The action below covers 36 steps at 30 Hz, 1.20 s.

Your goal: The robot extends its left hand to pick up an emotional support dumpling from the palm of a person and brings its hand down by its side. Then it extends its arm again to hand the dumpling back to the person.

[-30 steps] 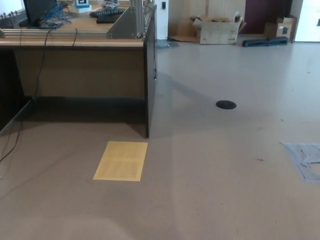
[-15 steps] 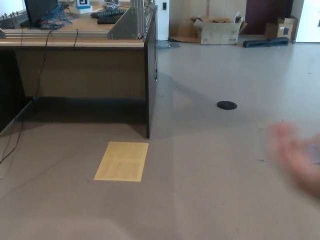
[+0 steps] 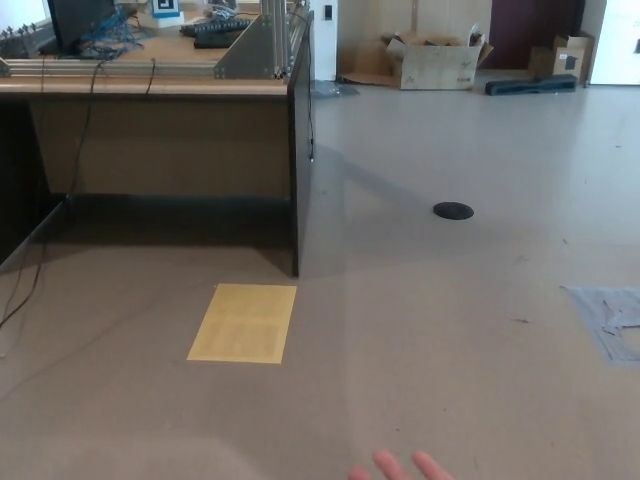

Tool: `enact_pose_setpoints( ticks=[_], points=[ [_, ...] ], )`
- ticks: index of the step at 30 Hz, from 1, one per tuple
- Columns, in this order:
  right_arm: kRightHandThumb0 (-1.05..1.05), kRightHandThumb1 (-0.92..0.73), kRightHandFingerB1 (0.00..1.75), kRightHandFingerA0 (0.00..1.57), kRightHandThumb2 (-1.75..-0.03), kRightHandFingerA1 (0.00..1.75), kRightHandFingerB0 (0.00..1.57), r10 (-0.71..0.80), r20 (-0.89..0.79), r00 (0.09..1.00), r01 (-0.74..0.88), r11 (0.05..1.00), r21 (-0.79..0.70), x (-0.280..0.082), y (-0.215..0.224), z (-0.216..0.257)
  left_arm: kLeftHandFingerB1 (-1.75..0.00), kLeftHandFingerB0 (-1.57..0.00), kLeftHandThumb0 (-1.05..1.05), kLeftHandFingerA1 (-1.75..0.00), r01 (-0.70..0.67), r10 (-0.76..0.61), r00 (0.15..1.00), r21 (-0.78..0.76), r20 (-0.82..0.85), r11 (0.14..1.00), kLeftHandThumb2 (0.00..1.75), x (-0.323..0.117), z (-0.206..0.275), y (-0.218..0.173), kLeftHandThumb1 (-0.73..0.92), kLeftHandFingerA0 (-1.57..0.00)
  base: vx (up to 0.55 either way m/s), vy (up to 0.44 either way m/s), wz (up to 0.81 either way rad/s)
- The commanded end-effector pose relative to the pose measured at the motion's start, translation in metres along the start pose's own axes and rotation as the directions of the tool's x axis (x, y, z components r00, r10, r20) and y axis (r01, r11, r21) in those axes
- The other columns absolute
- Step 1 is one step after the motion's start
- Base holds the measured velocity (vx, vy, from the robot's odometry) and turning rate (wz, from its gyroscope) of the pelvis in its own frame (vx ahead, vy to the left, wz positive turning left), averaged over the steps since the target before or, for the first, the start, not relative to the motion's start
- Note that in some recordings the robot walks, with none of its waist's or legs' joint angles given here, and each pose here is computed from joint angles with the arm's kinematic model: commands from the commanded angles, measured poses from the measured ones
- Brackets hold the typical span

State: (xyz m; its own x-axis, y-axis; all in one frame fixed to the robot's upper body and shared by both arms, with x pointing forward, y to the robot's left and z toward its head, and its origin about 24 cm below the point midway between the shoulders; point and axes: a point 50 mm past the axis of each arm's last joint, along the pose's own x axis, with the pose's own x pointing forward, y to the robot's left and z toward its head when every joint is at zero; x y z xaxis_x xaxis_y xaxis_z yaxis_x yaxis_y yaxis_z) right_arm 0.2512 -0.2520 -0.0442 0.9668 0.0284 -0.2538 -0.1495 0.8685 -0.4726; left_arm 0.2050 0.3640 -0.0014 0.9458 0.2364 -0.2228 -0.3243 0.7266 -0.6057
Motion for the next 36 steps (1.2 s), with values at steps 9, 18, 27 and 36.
enact_pose_setpoints(
  ticks=[9,18,27,36],
  points=[
    [-0.83,-0.92,0.40,0.41,-0.68,0.57,0.32,-0.010,-0.020,1.000,0.010,1.000,-0.008,-0.003,-0.006,-0.005,-1.75,-0.54,0.01,-1.75,0.231,-0.286,0.906,0.203,0.311,0.952,0.54,0.038,0.143,-0.108,0.70,-0.70,0.00,0.000,0.01],
    [-0.84,-0.92,0.40,0.40,-0.68,0.55,0.32,-0.016,-0.010,1.000,0.016,1.000,-0.012,-0.002,-0.006,-0.002,-1.75,-0.55,0.01,-1.75,0.335,-0.479,0.835,0.441,0.270,0.833,0.52,0.051,0.174,-0.199,0.66,-0.66,0.00,0.000,0.00],
    [-0.82,-0.92,0.41,0.41,-0.68,0.56,0.32,-0.009,0.018,1.000,0.009,1.000,-0.016,0.003,-0.005,0.005,-1.75,-0.53,-0.11,-1.75,0.420,-0.754,0.656,0.831,0.000,0.366,0.51,0.030,0.139,-0.337,0.62,-0.73,0.00,0.000,0.01],
    [-0.83,-0.92,0.41,0.42,-0.68,0.57,0.34,0.000,0.027,1.000,0.001,1.000,-0.019,0.006,-0.005,0.008,-1.75,-0.56,-0.21,-1.75,0.416,-0.851,0.477,0.909,-0.219,-0.001,0.53,0.001,0.097,-0.403,0.61,-0.74,0.00,0.000,0.00]
  ],
)
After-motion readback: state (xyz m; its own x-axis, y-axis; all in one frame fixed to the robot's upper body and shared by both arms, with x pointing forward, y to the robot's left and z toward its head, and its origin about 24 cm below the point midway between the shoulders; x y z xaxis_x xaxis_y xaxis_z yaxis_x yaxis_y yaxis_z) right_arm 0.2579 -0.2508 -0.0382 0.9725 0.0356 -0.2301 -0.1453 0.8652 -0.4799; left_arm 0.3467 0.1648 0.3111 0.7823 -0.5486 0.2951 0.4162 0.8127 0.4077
